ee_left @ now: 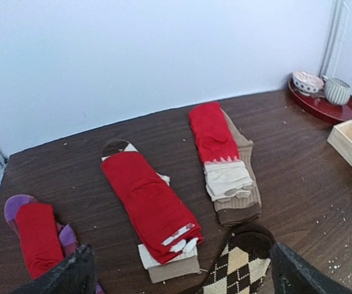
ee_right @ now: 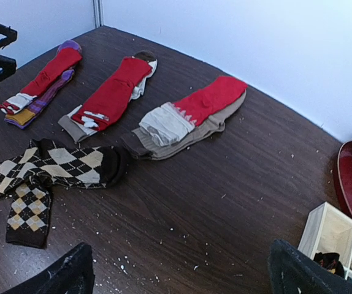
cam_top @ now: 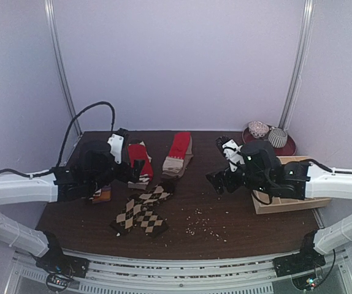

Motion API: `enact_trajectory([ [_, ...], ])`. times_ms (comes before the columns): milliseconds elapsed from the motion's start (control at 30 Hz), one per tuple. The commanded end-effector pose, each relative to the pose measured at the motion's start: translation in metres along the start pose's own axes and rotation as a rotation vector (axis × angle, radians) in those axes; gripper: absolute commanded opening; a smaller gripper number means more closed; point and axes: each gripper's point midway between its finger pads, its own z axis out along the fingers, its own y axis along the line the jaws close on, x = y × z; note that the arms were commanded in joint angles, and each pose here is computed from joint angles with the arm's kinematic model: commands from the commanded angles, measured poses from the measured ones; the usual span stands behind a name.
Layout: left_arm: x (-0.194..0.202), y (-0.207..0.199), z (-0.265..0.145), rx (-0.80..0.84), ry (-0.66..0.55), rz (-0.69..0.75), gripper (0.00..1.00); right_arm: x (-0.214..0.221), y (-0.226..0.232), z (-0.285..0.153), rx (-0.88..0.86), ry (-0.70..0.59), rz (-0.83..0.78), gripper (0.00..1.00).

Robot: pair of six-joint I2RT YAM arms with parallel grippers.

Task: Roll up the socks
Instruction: Move the right arm with a pair of socks to the center of the board.

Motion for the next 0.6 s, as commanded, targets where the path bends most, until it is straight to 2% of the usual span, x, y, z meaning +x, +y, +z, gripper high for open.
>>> enact_trajectory([
  [0, 0.004, 0.029, -0.014, -0.128, 0.019, -0.137, 0.98, -0.018, -0.023, -0.008, 0.150, -0.050, 0.011, 1.00],
  [100, 0.026, 0.022, -0.012, -0.089, 0.097, -0.150, 0.98, -0.014, -0.025, -0.004, 0.128, -0.149, 0.181, 1.00],
  [167, 0.042, 0.023, -0.012, -0.093, 0.147, -0.154, 0.98, -0.007, -0.014, -0.001, 0.056, -0.188, 0.163, 1.00],
  [267, 0.059, 0.026, -0.017, -0.098, 0.190, -0.165, 0.98, -0.006, 0.005, 0.005, -0.050, -0.228, 0.186, 0.92],
  [367, 0.065, 0.027, -0.024, -0.086, 0.195, -0.185, 0.98, -0.005, 0.023, 0.029, -0.090, -0.144, 0.204, 0.78],
  [500, 0.069, 0.021, -0.027, -0.030, 0.197, -0.182, 0.98, 0.009, 0.059, 0.086, -0.124, 0.087, 0.225, 0.71],
  [567, 0.073, 0.020, -0.028, -0.026, 0.216, -0.166, 0.98, 0.009, 0.082, 0.108, -0.155, 0.114, 0.229, 0.70],
])
